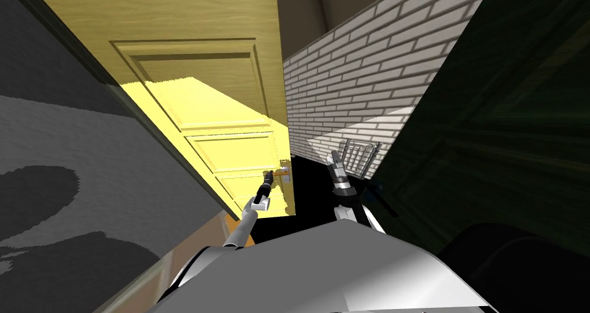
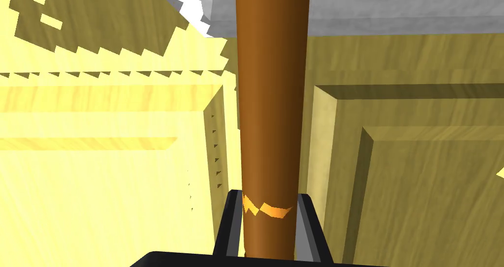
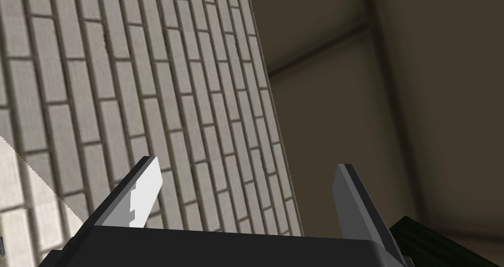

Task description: Push the door open

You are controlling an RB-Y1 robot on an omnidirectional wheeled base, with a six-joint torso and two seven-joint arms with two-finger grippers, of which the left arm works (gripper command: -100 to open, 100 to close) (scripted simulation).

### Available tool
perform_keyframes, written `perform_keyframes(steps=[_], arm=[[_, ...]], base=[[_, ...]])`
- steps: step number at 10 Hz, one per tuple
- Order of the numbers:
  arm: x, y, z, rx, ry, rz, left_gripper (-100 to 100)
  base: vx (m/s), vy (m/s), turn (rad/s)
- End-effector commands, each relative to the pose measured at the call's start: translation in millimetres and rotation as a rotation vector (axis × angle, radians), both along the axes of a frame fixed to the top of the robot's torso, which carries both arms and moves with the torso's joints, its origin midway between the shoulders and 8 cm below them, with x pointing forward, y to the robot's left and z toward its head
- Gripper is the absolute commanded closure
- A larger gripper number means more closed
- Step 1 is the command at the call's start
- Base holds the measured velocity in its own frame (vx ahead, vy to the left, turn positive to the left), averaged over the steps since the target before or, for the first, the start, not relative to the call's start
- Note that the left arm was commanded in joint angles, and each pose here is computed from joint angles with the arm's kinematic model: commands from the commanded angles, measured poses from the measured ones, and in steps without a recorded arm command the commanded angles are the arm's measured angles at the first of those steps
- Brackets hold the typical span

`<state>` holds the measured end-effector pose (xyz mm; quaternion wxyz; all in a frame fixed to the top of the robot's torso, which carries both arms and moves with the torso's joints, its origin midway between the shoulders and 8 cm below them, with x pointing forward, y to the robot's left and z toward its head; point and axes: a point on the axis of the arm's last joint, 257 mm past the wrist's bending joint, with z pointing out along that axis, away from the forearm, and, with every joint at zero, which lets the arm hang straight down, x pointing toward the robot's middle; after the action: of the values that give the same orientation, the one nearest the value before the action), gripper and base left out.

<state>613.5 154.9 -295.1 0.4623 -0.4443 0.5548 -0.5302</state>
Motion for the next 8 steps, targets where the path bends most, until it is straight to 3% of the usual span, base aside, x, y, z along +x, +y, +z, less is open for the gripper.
perform_keyframes(steps=[1,4,6,7,8], arm=[[3.3,17.0,2.7,0.016,-0.011,0.019,100],[3.2,19.0,2.9,0.025,-0.012,0.021,100],[3.1,20.0,3.1,0.033,-0.014,0.023,100],[4.4,19.3,5.3,0.029,-0.017,0.031,-100],[4.7,20.2,5.8,0.029,-0.019,0.036,-100]], base=[[0.182,-0.011,0.164],[0.153,-0.026,0.117],[0.16,0.003,0.237],[0.034,0.009,-0.052],[-0.093,0.034,-0.094]])
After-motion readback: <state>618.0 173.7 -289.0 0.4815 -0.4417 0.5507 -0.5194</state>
